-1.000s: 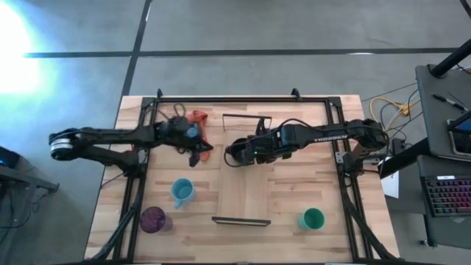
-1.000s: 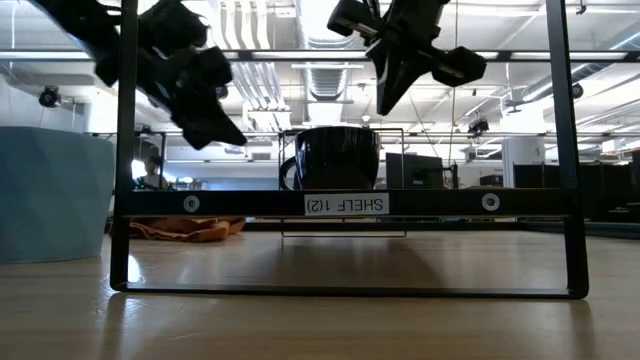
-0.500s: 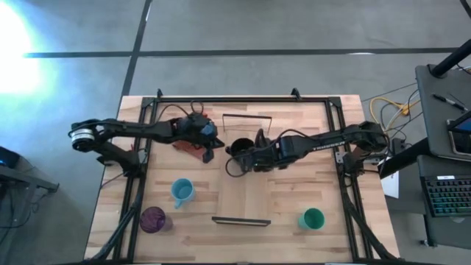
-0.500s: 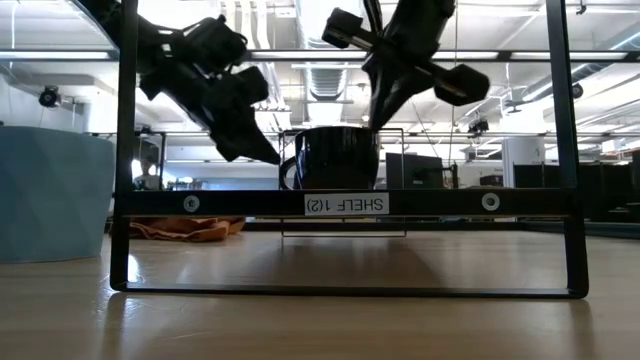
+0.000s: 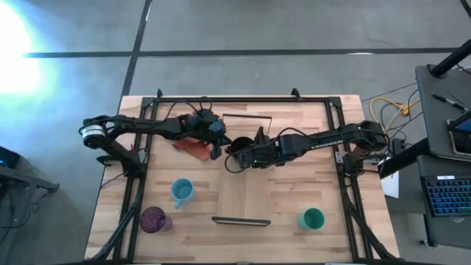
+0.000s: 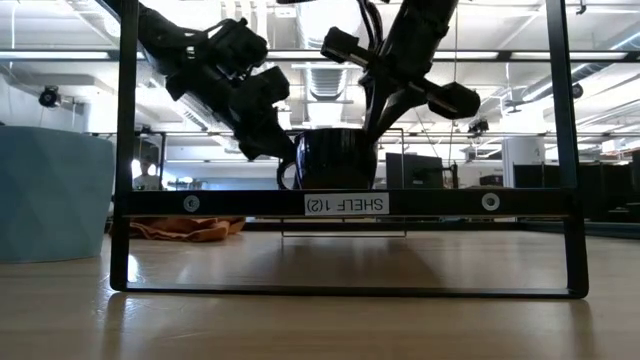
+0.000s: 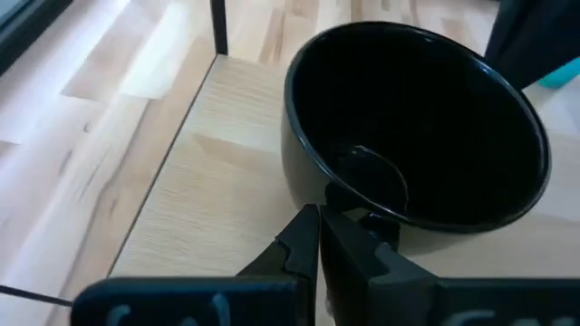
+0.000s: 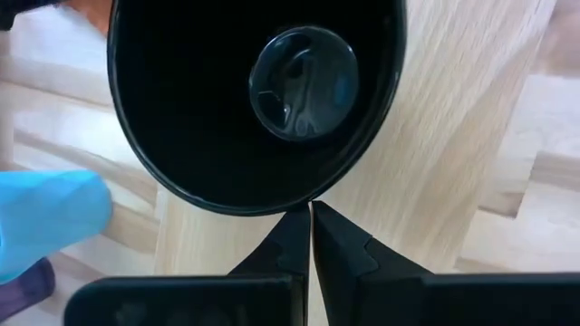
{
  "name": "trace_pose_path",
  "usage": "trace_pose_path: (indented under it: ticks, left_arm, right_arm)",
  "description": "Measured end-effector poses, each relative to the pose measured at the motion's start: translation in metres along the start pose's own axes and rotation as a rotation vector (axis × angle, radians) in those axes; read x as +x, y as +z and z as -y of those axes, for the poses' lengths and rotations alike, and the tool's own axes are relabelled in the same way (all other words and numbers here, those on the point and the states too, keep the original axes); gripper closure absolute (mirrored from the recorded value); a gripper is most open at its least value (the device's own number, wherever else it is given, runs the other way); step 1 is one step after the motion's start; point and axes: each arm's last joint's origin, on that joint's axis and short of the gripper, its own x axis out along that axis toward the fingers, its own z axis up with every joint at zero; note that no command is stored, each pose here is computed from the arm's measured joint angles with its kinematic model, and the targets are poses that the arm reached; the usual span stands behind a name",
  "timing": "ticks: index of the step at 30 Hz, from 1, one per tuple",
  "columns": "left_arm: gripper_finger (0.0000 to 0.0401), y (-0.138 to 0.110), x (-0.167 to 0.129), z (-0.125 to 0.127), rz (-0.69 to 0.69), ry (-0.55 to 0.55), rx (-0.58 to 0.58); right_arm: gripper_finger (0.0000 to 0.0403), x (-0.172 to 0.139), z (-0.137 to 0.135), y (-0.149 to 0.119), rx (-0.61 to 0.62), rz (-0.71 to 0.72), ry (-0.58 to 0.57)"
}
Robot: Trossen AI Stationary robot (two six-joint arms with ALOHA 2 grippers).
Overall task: Stack small to large cups/mugs on shelf
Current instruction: Put the black mug on the shelf
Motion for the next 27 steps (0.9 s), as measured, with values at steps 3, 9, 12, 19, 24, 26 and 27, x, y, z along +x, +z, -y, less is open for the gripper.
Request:
trace_pose_path:
  ticks: [3,9,12,19,24,26,27]
  left_arm:
    - [0.0401,0.004,0.003,-0.005,0.005,0.009,-0.006]
    - [0.0401,0.009,0.009,-0.013,0.005,0.012,-0.018]
    - [0.0401,0.009,0.01,-0.015,0.005,0.014,-0.021]
    - [0.0401,0.009,0.009,-0.019,0.006,0.007,-0.028]
    - [0.0401,0.013,0.006,-0.025,0.02,0.023,-0.035]
    - [0.0401,0.015,0.005,-0.027,0.028,0.03,-0.037]
    - [0.0401,0.015,0.005,-0.029,0.03,0.034,-0.039]
  right_arm:
    - [0.0394,0.001,0.001,0.008,-0.005,0.011,-0.005]
    - [0.0394,0.003,0.003,0.019,-0.032,0.019,-0.016]
    - [0.0394,0.004,0.004,0.021,-0.043,0.021,-0.022]
    - [0.0394,0.004,0.012,0.028,-0.061,0.041,-0.098]
    - [0.0394,0.005,0.014,0.034,-0.071,0.045,-0.1]
    - [0.0394,0.005,0.013,0.035,-0.075,0.046,-0.097]
    - [0.0394,0.005,0.013,0.036,-0.078,0.046,-0.094]
